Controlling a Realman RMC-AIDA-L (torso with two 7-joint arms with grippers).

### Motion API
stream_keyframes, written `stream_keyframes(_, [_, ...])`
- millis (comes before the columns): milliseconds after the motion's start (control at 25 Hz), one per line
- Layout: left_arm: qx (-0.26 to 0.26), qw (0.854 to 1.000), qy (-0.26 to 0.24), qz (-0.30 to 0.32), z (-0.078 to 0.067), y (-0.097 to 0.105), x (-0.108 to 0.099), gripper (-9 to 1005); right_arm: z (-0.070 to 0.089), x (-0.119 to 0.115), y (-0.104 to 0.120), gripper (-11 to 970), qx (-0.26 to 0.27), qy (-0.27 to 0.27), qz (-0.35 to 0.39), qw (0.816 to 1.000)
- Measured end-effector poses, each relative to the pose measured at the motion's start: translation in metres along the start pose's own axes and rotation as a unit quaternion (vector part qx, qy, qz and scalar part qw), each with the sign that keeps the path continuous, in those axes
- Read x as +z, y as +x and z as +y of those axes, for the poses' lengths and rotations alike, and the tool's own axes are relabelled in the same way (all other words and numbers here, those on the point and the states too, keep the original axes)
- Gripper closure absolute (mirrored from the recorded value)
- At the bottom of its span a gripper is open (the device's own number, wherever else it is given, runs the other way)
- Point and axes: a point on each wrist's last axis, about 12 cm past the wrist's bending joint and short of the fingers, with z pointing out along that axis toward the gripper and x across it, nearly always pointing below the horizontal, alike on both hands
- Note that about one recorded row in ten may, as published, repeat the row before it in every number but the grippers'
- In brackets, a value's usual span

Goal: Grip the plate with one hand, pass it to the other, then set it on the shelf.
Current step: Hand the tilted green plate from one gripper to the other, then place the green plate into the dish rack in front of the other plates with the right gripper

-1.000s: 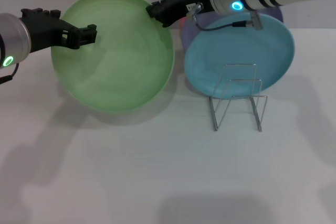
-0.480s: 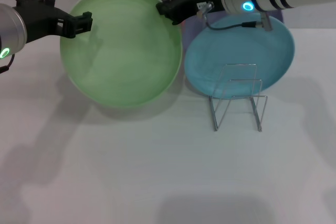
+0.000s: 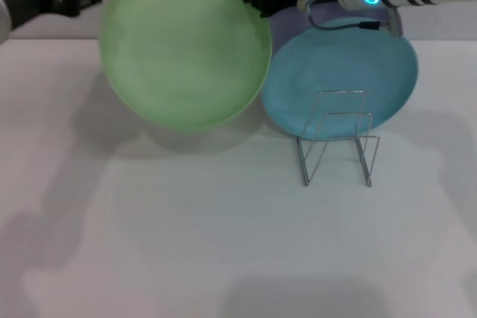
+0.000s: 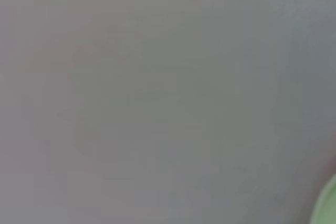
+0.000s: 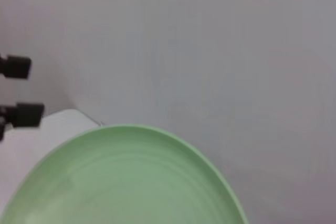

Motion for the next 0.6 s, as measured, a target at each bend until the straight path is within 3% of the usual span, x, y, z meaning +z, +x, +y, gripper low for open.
stream_keyframes(200, [-0.012, 0.997, -0.04, -0.067, 0.013, 0.003, -0.009, 231, -0.002, -0.009, -0.002, 940, 0.008, 0.006, -0.03, 1.0])
stream_keyframes(360, [-0.023, 0.986, -0.079, -0.144, 0.02, 0.015, -0.02, 232, -0.005, -0.019, -0.006, 940, 0.011, 0.012, -0.057, 0.998])
stream_keyframes(440, [-0.035, 0.974, -0.108, -0.195, 0.025, 0.031, -0.027, 232, -0.007, -0.027, -0.008, 939, 0.011, 0.02, -0.073, 0.997])
stream_keyframes(600, [-0.061, 0.962, -0.136, -0.227, 0.033, 0.057, -0.029, 233, -0.01, -0.041, -0.011, 939, 0.015, 0.024, -0.107, 0.994])
